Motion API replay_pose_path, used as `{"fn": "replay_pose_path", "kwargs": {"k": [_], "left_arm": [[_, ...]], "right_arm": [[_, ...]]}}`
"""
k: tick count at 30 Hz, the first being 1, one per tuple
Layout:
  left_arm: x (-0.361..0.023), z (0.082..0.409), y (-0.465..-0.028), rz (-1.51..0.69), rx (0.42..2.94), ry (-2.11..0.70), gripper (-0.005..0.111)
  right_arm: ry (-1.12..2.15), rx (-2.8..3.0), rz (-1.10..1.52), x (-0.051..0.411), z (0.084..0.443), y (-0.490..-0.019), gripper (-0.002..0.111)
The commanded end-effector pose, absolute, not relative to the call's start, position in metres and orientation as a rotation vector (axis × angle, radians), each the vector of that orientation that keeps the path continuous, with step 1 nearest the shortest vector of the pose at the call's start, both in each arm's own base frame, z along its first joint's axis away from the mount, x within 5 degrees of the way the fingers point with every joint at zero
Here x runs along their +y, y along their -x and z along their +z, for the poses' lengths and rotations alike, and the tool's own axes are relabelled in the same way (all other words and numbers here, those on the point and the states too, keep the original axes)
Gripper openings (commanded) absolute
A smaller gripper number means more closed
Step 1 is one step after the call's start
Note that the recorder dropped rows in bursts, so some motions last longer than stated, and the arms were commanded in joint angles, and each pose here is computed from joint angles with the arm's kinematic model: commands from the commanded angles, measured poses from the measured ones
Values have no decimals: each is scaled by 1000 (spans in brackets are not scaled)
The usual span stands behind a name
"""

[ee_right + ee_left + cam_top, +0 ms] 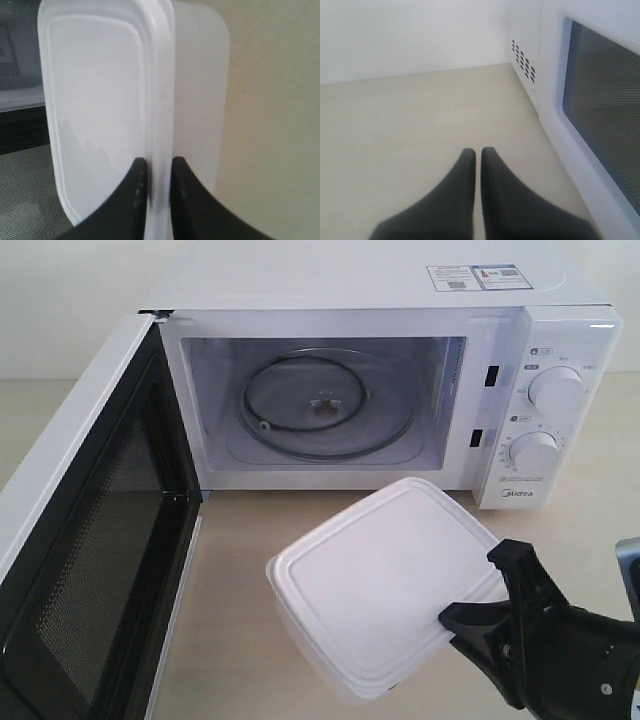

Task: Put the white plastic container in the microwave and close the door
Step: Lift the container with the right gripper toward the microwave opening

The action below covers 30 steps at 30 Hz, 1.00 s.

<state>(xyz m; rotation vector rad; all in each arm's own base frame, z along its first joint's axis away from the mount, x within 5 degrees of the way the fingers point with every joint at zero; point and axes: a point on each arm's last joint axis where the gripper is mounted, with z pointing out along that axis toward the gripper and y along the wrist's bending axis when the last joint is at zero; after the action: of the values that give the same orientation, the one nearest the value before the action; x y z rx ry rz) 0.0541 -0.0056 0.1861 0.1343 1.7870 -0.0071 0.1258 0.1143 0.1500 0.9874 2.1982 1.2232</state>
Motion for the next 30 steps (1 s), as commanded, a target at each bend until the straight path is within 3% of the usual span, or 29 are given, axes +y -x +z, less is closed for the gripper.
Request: {"fn": "replay_pose_path", "kwargs": {"k": [1,20,30], "left_arm": [[-6,185,-54,-16,1787,-123,4],[-6,185,-54,-16,1787,-123,4],[-6,185,-54,-16,1787,-123,4]], "right_arm": [[-944,2141,1337,119,157,-127,0],[-868,2042,1411,145,195,-155,0],[-964,2019,1354,143,189,-161,0]]}}
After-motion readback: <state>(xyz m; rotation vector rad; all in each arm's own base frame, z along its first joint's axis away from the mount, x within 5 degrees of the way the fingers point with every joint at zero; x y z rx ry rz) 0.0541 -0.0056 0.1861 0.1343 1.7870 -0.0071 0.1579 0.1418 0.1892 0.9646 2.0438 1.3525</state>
